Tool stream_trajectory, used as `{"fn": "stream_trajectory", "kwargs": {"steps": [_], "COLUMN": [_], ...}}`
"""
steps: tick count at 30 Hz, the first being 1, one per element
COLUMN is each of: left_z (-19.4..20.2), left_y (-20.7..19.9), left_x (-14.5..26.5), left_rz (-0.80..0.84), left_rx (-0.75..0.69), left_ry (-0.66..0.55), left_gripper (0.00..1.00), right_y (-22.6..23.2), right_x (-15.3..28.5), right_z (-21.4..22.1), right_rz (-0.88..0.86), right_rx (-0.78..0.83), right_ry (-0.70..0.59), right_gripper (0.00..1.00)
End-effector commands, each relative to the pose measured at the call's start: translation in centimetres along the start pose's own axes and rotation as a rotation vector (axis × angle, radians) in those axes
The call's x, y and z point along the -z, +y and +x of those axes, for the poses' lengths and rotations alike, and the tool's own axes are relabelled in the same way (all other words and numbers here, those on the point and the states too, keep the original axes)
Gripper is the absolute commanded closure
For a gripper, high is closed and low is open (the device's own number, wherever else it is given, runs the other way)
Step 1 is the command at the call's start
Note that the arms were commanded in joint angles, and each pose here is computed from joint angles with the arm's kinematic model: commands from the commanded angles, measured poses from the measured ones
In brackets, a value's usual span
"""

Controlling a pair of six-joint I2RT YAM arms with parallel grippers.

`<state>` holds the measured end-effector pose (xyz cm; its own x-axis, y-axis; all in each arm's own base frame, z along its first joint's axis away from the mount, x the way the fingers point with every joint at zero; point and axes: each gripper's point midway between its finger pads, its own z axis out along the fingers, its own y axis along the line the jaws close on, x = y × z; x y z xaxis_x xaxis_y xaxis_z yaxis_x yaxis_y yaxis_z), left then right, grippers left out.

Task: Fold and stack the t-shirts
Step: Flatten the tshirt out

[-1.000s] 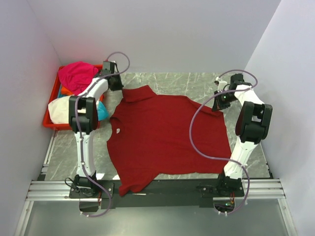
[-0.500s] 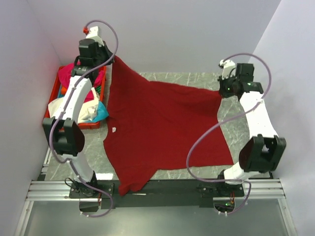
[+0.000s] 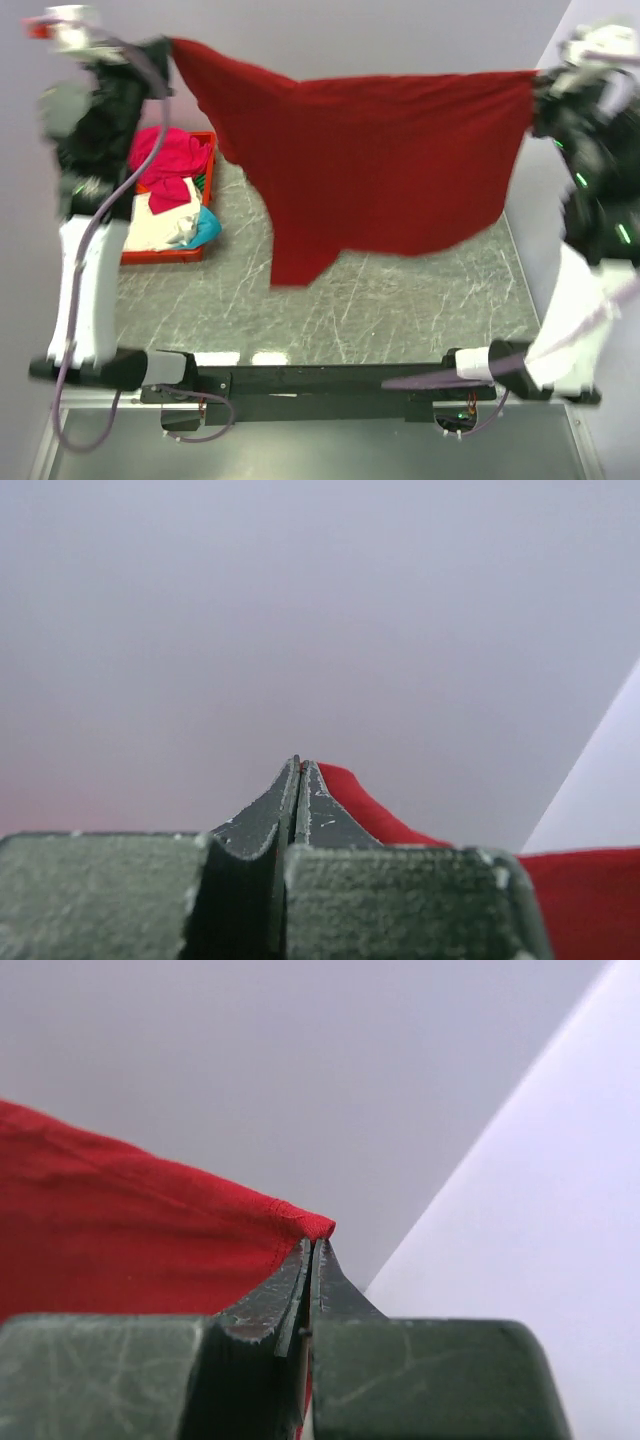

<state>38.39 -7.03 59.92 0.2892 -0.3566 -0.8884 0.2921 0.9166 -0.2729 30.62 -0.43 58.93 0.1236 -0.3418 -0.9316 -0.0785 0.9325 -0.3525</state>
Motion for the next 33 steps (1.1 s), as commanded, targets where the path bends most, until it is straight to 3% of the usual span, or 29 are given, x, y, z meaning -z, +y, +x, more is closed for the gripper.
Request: {"fn": "stream_trajectory", "kwargs": {"steps": [1,6,11,14,19,25,26,29,32,33], "left_z": [-13.7,-21.7,-24.0,-23.9,-22.5,-16.0,-13.0,-5.1,3.5,7.1], "left_y": [-4.5,-8.2,-10.0,-10.0,-9.3,-5.9,-4.6,-1.2,1.9,3.3], "left_x": [6.8,15.0,19.0,20.3,20.1,15.7,14.1,10.0,7.0,5.4], "left_rz": [0.081,0.17,0.227,0.223,0.197,0.108,0.08,0.015,-0.031,-0.052], "left_rx": [-0.015,-0.013,-0.023,-0.03,-0.043,-0.05,-0.048,-0.036,-0.017,-0.003], "left_ry": [-0.352,-0.561,-0.613,-0.619,-0.592,-0.461,-0.4,-0.258,-0.117,-0.055], "left_gripper": [1.0,1.0,1.0,1.0,1.0,1.0,1.0,1.0,1.0,1.0], "right_y": [-1.7,-4.1,-5.6,-6.2,-6.0,-4.4,-4.1,-1.7,0.2,1.9], "right_x": [7.5,15.8,21.4,22.4,19.6,11.5,10.4,4.3,0.7,-1.4], "right_z": [-6.1,-11.2,-14.2,-14.4,-12.5,-5.7,-4.7,3.5,8.1,12.2], "right_rz": [0.127,0.321,0.454,0.493,0.459,0.359,0.347,0.248,0.155,0.088], "right_rx": [0.011,0.028,0.029,0.028,0.02,0.012,0.003,-0.025,-0.044,-0.059], "right_ry": [-0.167,-0.368,-0.495,-0.507,-0.438,-0.256,-0.24,-0.08,-0.032,0.043], "right_gripper": [1.0,1.0,1.0,1.0,1.0,1.0,1.0,1.0,1.0,1.0]}}
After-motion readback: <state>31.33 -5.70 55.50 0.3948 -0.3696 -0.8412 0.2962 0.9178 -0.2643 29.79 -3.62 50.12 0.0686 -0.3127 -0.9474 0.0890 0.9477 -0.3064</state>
